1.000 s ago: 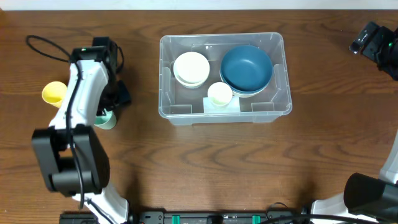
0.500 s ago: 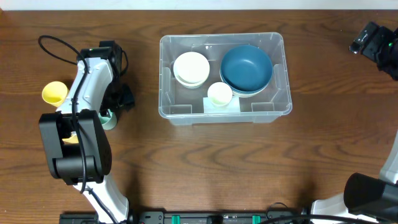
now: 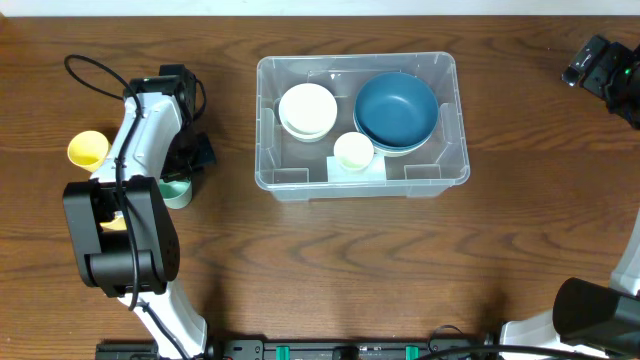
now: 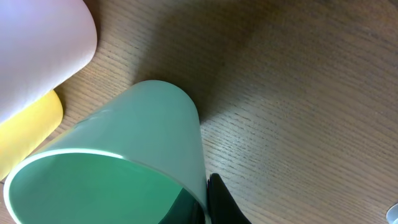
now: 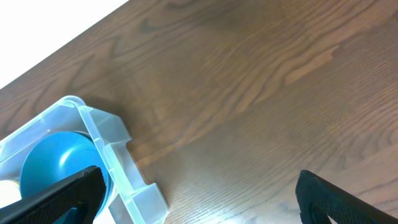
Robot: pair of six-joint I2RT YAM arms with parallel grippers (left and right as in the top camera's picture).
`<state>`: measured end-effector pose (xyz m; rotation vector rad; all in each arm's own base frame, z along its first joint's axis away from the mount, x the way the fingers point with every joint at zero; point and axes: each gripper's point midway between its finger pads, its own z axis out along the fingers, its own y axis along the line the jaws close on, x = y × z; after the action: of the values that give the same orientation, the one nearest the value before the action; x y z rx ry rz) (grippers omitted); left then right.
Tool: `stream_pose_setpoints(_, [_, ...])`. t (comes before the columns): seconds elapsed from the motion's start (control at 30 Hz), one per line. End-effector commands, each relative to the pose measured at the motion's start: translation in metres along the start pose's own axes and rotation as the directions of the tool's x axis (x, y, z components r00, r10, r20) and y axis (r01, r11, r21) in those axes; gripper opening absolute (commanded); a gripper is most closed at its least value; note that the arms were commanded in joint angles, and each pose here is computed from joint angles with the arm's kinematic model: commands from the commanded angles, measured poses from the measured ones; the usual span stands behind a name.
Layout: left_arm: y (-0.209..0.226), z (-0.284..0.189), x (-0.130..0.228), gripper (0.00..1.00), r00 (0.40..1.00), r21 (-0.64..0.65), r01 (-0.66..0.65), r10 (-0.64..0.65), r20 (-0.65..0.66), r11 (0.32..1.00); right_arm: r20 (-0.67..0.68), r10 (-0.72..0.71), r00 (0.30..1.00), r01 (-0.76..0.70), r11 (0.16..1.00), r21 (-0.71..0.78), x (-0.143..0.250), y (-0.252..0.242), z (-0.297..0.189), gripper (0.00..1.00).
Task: Pack container
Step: 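Carry the green cup into the container and lower it onto the cream cup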
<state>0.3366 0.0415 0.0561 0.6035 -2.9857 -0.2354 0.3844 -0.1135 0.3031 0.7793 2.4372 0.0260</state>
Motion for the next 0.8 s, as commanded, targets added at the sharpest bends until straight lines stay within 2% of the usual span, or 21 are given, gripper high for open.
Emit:
stream_pose_setpoints(0.0, [0.0, 0.002, 0.005, 0.06, 1.0, -0.011, -0.015, 0.015, -0.022, 1.0, -0.002, 0.012, 1.0, -0.012, 1.0, 0.0, 0.001, 0.0, 0.0, 0.99])
stream_pose_setpoints(0.17, [-0.013, -0.02, 0.013, 0.06, 0.995, 0.011, -0.1, 0.1, 0.004, 0.995, -0.002, 0.011, 1.0, -0.011, 1.0, 0.0, 0.001, 0.001, 0.0, 0.99])
stream_pose_setpoints(0.3, [-0.035, -0.063, 0.02, 0.06, 0.973, 0.053, -0.21, 0.204, 0.106, 0.976, -0.002, 0.011, 1.0, -0.011, 1.0, 0.0, 0.001, 0.001, 0.0, 0.99])
stream_pose_setpoints(0.4, [-0.07, -0.106, 0.038, 0.06, 0.903, 0.159, -0.408, 0.372, 0.216, 0.899, -0.002, 0.011, 1.0, -0.011, 1.0, 0.0, 0.001, 0.0, 0.0, 0.99])
stream_pose_setpoints(0.47, [-0.084, -0.135, 0.049, 0.06, 0.849, 0.164, -0.491, 0.428, 0.308, 0.856, -0.002, 0.011, 1.0, -0.011, 1.0, 0.0, 0.001, 0.001, 0.0, 0.99])
stream_pose_setpoints(0.6, [-0.098, -0.188, 0.068, 0.05, 0.745, 0.122, -0.578, 0.461, 0.482, 0.807, -0.002, 0.011, 1.0, -0.011, 1.0, 0.0, 0.001, 0.0, 0.0, 0.99])
stream_pose_setpoints(0.77, [-0.12, -0.234, 0.096, 0.06, 0.622, 0.124, -0.67, 0.463, 0.631, 0.732, -0.002, 0.011, 1.0, -0.011, 1.0, 0.0, 0.001, 0.0, 0.0, 0.99])
